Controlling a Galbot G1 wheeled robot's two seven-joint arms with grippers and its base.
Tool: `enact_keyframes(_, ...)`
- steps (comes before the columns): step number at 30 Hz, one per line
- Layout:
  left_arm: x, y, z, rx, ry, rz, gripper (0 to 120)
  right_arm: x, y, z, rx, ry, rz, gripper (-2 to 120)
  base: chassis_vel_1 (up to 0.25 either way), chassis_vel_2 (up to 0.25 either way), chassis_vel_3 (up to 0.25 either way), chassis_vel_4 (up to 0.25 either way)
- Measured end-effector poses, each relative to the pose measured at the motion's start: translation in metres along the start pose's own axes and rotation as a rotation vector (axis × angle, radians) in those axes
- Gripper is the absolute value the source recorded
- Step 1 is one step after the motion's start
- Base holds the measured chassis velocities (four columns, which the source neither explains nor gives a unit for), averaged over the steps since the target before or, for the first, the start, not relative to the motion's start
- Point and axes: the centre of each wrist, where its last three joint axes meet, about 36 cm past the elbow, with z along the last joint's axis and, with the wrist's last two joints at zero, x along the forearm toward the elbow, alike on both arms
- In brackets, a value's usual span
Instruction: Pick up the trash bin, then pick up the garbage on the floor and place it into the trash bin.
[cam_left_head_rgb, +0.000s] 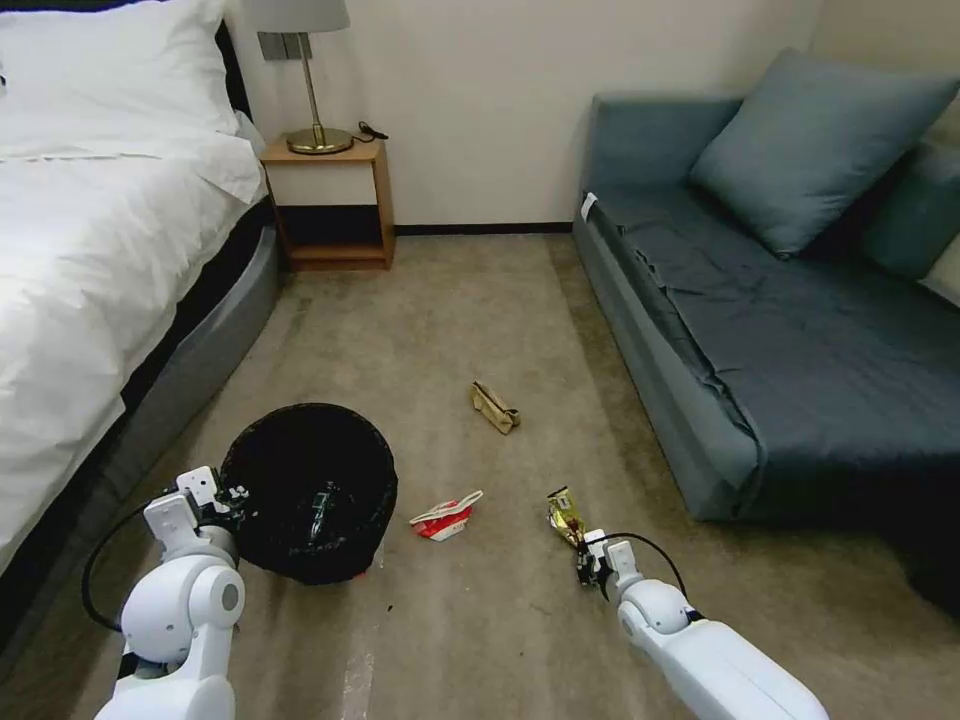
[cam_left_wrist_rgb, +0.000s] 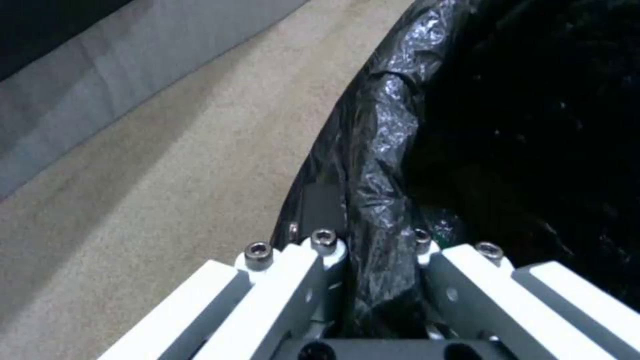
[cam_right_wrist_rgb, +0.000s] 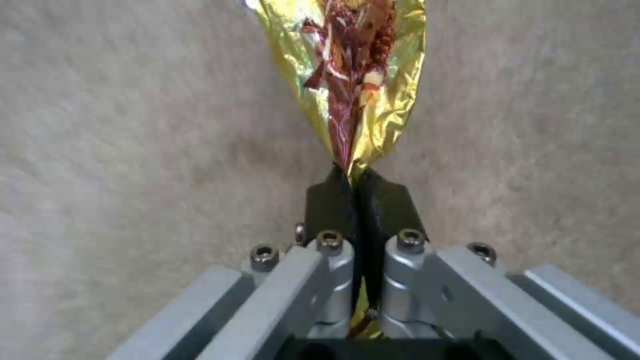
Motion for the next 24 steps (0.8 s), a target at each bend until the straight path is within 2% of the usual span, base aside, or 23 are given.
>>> enact_keyframes(6, 0.002, -0.002, -0.002, -0.001, -0.006, 0.008, 3, 0.050, 0.011, -0.060, -0.014, -0.216, -0.083, 2, 0.000, 0.000, 0.000, 0.000)
enact_keyframes(9, 0.003, -0.006, 0.000, -0.002, -0.002, 0.018, 3, 0.103, 0.047, -0.121, -0.082, -0.382, -0.221, 2, 0.000, 0.000, 0.000, 0.000)
enact_keyframes(11, 0.004, -0.007, 0.001, -0.002, -0.001, 0.022, 3, 0.116, 0.059, -0.135, -0.102, -0.413, -0.258, 1, 0.000, 0.000, 0.000, 0.000)
enact_keyframes(12, 0.004, -0.009, 0.002, -0.003, 0.002, 0.026, 3, 0.134, 0.080, -0.156, -0.124, -0.450, -0.313, 0, 0.000, 0.000, 0.000, 0.000)
enact_keyframes(15, 0.007, -0.015, 0.006, -0.006, 0.012, 0.040, 3, 0.153, 0.125, -0.191, -0.125, -0.505, -0.402, 0, 0.000, 0.000, 0.000, 0.000)
enact_keyframes(16, 0.007, -0.015, 0.006, -0.006, 0.012, 0.040, 3, 0.153, 0.125, -0.191, -0.125, -0.505, -0.402, 0, 0.000, 0.000, 0.000, 0.000)
enact_keyframes(19, 0.009, -0.018, 0.008, -0.008, 0.016, 0.043, 3, 0.159, 0.187, -0.215, -0.109, -0.507, -0.512, 0, 0.000, 0.000, 0.000, 0.000)
enact_keyframes(20, 0.010, -0.018, 0.008, -0.008, 0.016, 0.042, 3, 0.158, 0.207, -0.217, -0.099, -0.493, -0.535, 0, 0.000, 0.000, 0.000, 0.000)
enact_keyframes(21, 0.010, -0.018, 0.008, -0.008, 0.016, 0.042, 3, 0.158, 0.207, -0.217, -0.099, -0.493, -0.535, 0, 0.000, 0.000, 0.000, 0.000)
enact_keyframes(24, 0.013, -0.017, 0.008, -0.008, 0.013, 0.040, 3, 0.148, 0.254, -0.211, -0.045, -0.427, -0.564, 0, 0.000, 0.000, 0.000, 0.000)
